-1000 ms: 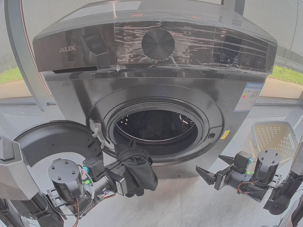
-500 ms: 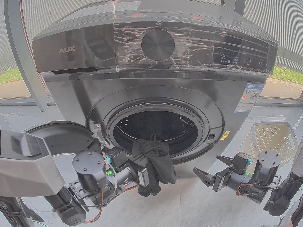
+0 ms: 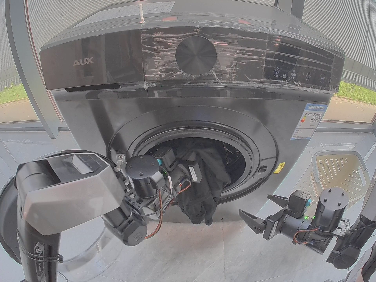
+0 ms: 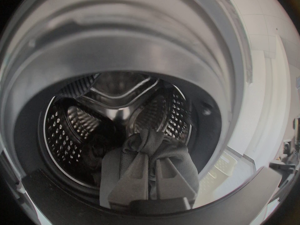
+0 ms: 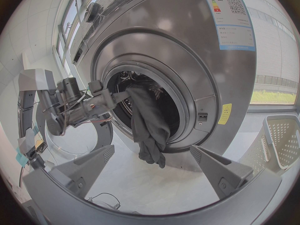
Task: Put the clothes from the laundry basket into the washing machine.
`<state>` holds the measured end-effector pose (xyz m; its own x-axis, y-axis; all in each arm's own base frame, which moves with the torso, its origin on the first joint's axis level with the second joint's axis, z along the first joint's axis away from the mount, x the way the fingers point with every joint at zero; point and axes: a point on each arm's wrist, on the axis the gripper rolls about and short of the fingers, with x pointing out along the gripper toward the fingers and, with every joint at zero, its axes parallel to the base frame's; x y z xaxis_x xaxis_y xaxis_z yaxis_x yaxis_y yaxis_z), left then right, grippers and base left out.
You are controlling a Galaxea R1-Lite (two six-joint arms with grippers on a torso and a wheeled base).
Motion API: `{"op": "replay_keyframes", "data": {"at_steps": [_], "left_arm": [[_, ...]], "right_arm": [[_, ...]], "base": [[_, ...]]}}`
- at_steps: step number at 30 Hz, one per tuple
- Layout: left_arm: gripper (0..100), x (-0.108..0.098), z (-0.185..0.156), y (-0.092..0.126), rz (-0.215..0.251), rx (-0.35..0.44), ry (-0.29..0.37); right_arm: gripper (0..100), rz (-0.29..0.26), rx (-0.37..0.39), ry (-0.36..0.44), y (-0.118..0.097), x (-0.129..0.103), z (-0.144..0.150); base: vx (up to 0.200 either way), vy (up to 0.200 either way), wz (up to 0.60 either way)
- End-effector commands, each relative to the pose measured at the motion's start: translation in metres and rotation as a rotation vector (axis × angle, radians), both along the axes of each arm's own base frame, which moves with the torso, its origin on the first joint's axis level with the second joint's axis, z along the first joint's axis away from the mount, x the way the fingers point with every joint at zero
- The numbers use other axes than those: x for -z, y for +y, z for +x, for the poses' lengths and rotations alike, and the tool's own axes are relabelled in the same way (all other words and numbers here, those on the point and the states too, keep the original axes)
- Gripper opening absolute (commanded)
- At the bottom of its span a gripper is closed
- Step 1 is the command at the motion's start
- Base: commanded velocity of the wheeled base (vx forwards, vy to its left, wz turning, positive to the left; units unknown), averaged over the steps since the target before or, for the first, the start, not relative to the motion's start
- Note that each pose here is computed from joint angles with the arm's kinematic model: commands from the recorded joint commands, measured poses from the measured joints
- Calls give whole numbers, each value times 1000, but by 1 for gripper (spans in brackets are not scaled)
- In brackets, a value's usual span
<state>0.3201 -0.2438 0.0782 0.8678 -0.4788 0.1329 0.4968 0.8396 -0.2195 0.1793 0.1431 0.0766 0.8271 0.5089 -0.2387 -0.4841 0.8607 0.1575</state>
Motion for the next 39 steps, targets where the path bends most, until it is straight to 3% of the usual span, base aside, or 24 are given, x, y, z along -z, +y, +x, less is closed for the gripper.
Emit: {"op": "replay_keyframes", "data": {"at_steps": [1, 9, 22, 26, 31, 39], "left_arm": [[0, 22, 32, -11, -12, -56, -5], [0, 44, 37, -15, 47, -54, 77], [0, 74, 92, -33, 55, -61, 65], [0, 68, 110, -38, 43, -63, 44], [0, 58, 148, -36, 12, -151, 10], [0, 55, 152, -33, 8, -167, 6]], "right_arm": [[100, -19, -2, 27, 1, 7, 0], [100, -17, -11, 29, 2, 7, -1], [100, -20, -13, 35, 3, 9, -1], [100, -24, -15, 40, 4, 10, -1], [100, -29, -34, 49, 7, 13, -4], [100, -24, -40, 50, 9, 12, -5]], "base": [[0, 0, 0], [0, 0, 0], [0, 0, 0], [0, 0, 0], [0, 0, 0], [0, 0, 0]]}}
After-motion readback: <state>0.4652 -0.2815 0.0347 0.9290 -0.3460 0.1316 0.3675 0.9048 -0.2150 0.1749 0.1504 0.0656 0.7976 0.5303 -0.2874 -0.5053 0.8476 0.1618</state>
